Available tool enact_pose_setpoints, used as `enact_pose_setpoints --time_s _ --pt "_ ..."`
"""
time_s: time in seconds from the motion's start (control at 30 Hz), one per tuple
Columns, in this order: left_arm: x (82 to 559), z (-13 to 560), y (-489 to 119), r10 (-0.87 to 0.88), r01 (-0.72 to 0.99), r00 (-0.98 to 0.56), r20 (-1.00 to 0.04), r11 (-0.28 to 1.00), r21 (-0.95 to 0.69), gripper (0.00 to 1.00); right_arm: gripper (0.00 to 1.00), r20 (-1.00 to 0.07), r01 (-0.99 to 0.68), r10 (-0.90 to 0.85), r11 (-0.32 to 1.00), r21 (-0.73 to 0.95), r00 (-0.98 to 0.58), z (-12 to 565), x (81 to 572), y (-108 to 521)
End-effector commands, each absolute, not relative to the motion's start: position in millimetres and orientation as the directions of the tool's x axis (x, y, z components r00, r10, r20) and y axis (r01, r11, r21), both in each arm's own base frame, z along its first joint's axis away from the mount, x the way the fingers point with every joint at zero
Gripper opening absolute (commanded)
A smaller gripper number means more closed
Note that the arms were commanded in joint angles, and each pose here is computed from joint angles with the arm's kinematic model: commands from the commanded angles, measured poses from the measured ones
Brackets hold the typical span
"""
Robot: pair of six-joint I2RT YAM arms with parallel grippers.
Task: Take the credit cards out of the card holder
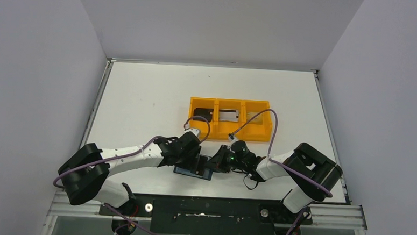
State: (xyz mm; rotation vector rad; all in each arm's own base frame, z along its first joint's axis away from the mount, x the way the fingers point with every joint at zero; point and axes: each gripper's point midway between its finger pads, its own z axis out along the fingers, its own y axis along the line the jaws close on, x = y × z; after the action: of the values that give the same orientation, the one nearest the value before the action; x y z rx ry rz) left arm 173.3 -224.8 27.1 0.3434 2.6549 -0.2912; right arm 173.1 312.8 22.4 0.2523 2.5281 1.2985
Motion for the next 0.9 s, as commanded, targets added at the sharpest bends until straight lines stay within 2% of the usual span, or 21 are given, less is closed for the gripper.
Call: enact_pose_setpoints --time_s 0.0,0.13,0.2,0.4,0.5,0.57,0.67,0.87 --pt "179 25 -226 0.209 0.279 -0.872 -0.443 0.955 -0.098 0.50 0.07 -0.199 -0.008 0.305 0.531 0.848 -0.931 38 183 321" --pt "172 12 -217 0.205 0.253 -0.890 -0.407 0.965 -0.068 0.36 0.10 -0.198 -0.006 0.312 0.523 0.853 -0.929 40 182 321" --pt "168 8 -217 0.201 0.250 -0.895 -0.399 0.966 -0.074 0.31 0.15 -0.199 -0.012 0.310 0.514 0.857 -0.930 42 181 323" --pt "164 5 -219 0.184 0.241 -0.902 -0.391 0.965 -0.100 0.24 0.22 -0.203 -0.030 0.302 0.493 0.869 -0.932 48 180 337" --pt "164 4 -217 0.183 0.235 -0.902 -0.391 0.968 -0.089 0.22 0.19 -0.200 -0.013 0.321 0.500 0.866 -0.926 45 180 337" --pt "164 3 -215 0.179 0.227 -0.903 -0.390 0.971 -0.080 0.21 0.12 -0.200 -0.003 0.337 0.504 0.863 -0.920 44 180 334" --pt "164 4 -211 0.166 0.211 -0.903 -0.396 0.975 -0.072 0.19 0.06 -0.203 0.003 0.351 0.507 0.862 -0.914 45 179 328" --pt "167 8 -209 0.146 0.192 -0.899 -0.414 0.979 -0.071 0.17 0.05 -0.218 0.010 0.351 0.546 0.838 -0.911 43 177 318"
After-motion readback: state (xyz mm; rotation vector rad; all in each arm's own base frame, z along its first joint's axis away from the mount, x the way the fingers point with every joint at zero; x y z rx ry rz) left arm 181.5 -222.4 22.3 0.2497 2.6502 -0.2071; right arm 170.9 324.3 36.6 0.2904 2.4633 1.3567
